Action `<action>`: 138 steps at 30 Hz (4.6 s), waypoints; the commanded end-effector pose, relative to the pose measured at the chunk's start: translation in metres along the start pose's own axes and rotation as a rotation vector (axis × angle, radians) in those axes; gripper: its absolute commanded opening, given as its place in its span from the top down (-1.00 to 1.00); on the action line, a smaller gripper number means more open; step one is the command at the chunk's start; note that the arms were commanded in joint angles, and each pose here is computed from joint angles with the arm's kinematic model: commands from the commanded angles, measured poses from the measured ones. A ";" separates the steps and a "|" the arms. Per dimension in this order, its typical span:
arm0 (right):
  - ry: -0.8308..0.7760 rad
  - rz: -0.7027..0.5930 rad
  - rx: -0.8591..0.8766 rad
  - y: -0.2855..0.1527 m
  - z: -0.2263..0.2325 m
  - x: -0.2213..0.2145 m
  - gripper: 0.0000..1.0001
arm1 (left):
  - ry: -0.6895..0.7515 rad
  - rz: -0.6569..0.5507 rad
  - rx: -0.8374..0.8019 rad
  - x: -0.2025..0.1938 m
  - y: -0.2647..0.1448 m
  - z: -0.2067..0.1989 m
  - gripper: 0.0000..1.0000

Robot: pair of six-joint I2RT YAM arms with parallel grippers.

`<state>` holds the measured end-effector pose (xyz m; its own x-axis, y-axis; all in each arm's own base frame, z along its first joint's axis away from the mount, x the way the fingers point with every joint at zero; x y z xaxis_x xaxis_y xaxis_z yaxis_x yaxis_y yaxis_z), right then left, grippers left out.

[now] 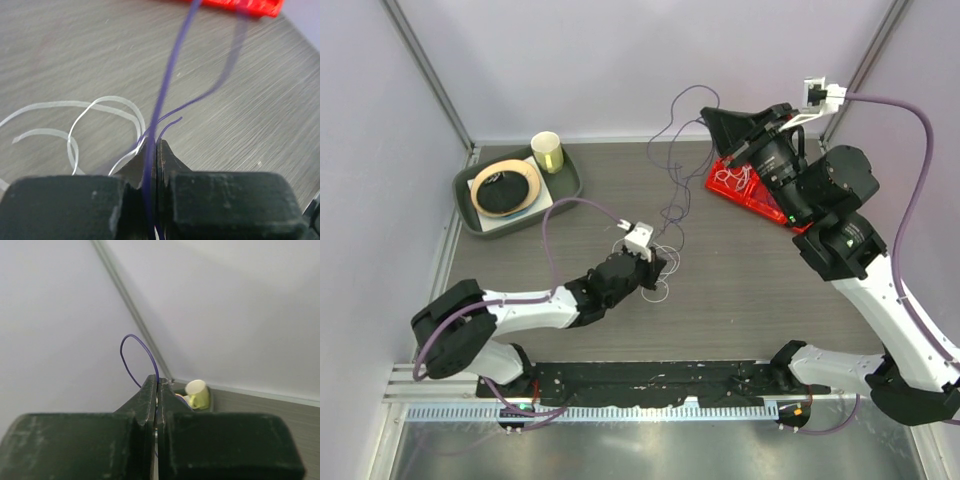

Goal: Untangle the cables

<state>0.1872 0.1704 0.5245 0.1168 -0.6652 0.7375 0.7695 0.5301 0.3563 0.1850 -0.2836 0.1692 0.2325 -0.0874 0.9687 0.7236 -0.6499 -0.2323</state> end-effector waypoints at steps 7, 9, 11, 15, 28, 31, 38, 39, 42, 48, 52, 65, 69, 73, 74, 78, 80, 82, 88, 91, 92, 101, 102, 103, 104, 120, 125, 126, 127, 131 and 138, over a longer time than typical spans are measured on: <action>-0.406 -0.300 -0.728 -0.015 -0.071 0.032 0.98 | -0.186 0.116 0.562 -0.037 -0.089 0.060 1.00; -0.415 -0.304 -0.732 -0.020 -0.074 0.032 0.99 | -0.227 0.119 0.732 -0.038 -0.112 0.077 1.00; -0.430 -0.332 -0.759 -0.030 -0.075 0.039 0.99 | -0.287 0.143 0.879 -0.042 -0.131 0.095 1.00; -0.470 -0.370 -0.821 -0.037 -0.083 0.053 0.99 | -0.440 0.125 1.064 -0.035 -0.156 0.127 1.00; -0.699 -0.484 -1.212 -0.054 -0.150 0.123 0.99 | -0.531 0.068 1.406 -0.028 -0.212 0.153 1.00; -0.737 -0.483 -1.275 -0.063 -0.179 0.145 0.99 | -0.518 0.080 1.431 -0.029 -0.214 0.155 1.00; -0.733 -0.488 -1.172 -0.062 -0.183 0.171 0.99 | -0.558 0.003 1.494 -0.025 -0.231 0.156 1.00; -0.754 -0.461 -1.222 -0.064 -0.189 0.175 0.99 | -0.573 -0.023 1.517 -0.026 -0.236 0.156 1.00; -0.794 -0.508 -1.354 -0.077 -0.203 0.202 0.99 | -0.620 -0.090 1.560 -0.026 -0.245 0.157 1.00; -0.737 -0.499 -1.264 -0.088 -0.208 0.213 0.99 | -0.639 -0.119 1.547 -0.027 -0.247 0.157 1.00; -0.669 -0.434 -1.064 -0.075 -0.195 0.207 0.99 | -0.611 -0.095 1.537 -0.025 -0.247 0.156 1.00; -0.496 -0.384 -0.417 -0.044 -0.124 0.193 0.99 | -0.641 -0.113 0.979 -0.033 -0.189 0.141 0.99; -0.447 -0.465 -0.325 -0.031 -0.121 0.205 0.99 | -0.629 -0.125 0.967 -0.032 -0.188 0.141 1.00; -0.408 -0.485 -0.274 -0.018 -0.132 0.211 0.99 | -0.602 -0.087 0.974 -0.032 -0.186 0.142 0.98; -0.408 -0.483 -0.261 -0.014 -0.137 0.212 0.99 | -0.596 -0.080 0.969 -0.032 -0.185 0.141 0.97; -0.379 -0.474 -0.240 -0.004 -0.159 0.208 0.99 | -0.576 -0.055 0.904 -0.034 -0.175 0.139 0.90; -0.373 -0.492 -0.235 0.000 -0.169 0.209 0.99 | -0.555 -0.052 0.860 -0.032 -0.168 0.138 0.87; -0.361 -0.475 -0.244 0.007 -0.185 0.207 0.99 | -0.526 -0.031 0.840 -0.034 -0.165 0.138 0.83; -0.360 -0.455 -0.287 0.028 -0.239 0.196 0.99 | -0.505 0.018 0.828 -0.036 -0.154 0.139 0.82; -0.363 -0.437 -0.331 0.035 -0.264 0.194 0.99 | -0.497 0.024 0.831 -0.035 -0.154 0.139 0.82; -0.351 -0.417 -0.355 0.038 -0.282 0.189 0.99 | -0.494 0.026 0.830 -0.035 -0.154 0.139 0.82; -0.363 -0.425 -0.313 0.055 -0.275 0.189 0.99 | -0.500 -0.004 0.826 -0.034 -0.160 0.138 0.82; -0.372 -0.435 -0.297 0.057 -0.267 0.192 0.99 | -0.500 -0.006 0.826 -0.035 -0.161 0.138 0.82; -0.372 -0.442 -0.288 0.058 -0.262 0.193 0.99 | -0.500 -0.008 0.828 -0.034 -0.161 0.138 0.82; -0.371 -0.448 -0.281 0.058 -0.259 0.194 0.99 | -0.500 -0.005 0.829 -0.035 -0.162 0.138 0.82; -0.386 -0.417 -0.354 0.055 -0.270 0.169 0.99 | -0.488 0.019 0.844 -0.035 -0.163 0.139 0.82; -0.403 -0.401 -0.392 0.056 -0.285 0.163 0.99 | -0.485 0.030 0.852 -0.036 -0.162 0.139 0.83; -0.407 -0.402 -0.405 0.054 -0.288 0.161 0.99 | -0.484 0.034 0.855 -0.037 -0.162 0.140 0.83; -0.414 -0.403 -0.412 0.053 -0.290 0.161 0.99 | -0.481 0.039 0.856 -0.038 -0.161 0.140 0.83; -0.449 -0.391 -0.454 0.049 -0.299 0.156 0.99 | -0.480 0.042 0.864 -0.038 -0.160 0.140 0.83; -0.448 -0.341 -0.522 0.038 -0.326 0.131 0.98 | -0.480 0.056 0.869 -0.039 -0.158 0.141 0.83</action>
<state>0.4443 -0.0672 0.4486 -0.3161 -0.4496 0.8354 0.9411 -0.0370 0.3361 0.1484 -0.0720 0.1490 0.4112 0.3313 0.8492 0.8748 0.1183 -0.4698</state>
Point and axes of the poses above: each gripper's point midway between its finger pads, its own y axis out along the fingers, its own z axis along the line the jaws close on, x = y × z, the point moved 10 cm from there along -y, back along the fingers, and after that the axes turned 11 degrees about y, right-handed, at the moved point
